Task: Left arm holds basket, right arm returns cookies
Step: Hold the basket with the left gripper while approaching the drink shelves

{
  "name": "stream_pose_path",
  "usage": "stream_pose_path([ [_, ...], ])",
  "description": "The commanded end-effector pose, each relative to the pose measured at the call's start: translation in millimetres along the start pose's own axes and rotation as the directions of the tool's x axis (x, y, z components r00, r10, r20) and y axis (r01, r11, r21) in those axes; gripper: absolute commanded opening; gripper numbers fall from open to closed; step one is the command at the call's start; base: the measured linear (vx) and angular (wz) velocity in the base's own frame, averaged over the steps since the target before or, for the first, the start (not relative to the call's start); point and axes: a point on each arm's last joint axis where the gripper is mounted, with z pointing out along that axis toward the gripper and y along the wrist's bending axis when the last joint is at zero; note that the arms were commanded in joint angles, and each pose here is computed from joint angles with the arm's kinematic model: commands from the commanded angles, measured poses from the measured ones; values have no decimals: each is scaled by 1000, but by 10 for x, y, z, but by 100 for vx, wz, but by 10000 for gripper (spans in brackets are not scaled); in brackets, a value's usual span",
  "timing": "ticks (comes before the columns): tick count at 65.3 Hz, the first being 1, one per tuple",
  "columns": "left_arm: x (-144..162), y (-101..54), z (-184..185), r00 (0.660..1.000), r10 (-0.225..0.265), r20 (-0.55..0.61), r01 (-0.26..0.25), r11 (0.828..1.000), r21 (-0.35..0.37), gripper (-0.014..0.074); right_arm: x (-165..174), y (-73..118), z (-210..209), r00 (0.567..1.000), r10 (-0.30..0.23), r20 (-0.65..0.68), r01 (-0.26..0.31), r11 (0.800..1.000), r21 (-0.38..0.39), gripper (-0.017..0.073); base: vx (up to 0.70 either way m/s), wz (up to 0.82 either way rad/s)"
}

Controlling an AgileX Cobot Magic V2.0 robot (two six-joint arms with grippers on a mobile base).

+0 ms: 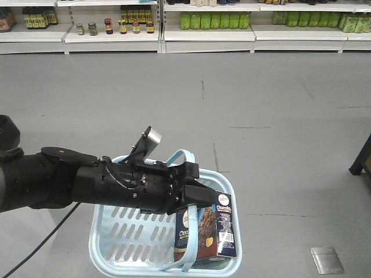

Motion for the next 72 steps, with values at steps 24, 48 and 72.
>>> stream_pose_path([
  [24, -49, -307, -110, 999, 2, 40, -7, 991, 133, -8, -69, 5, -11, 996, -3, 87, 4, 1000, -6, -8, 32, -3],
  [48, -49, -307, -110, 999, 2, 40, -7, 991, 133, -8, -69, 5, -11, 996, -3, 87, 4, 1000, -6, -8, 35, 4],
  [72, -49, -307, -110, 999, 2, 40, -7, 991, 133, -8, -69, 5, -11, 996, -3, 87, 4, 1000, -6, -8, 34, 5],
])
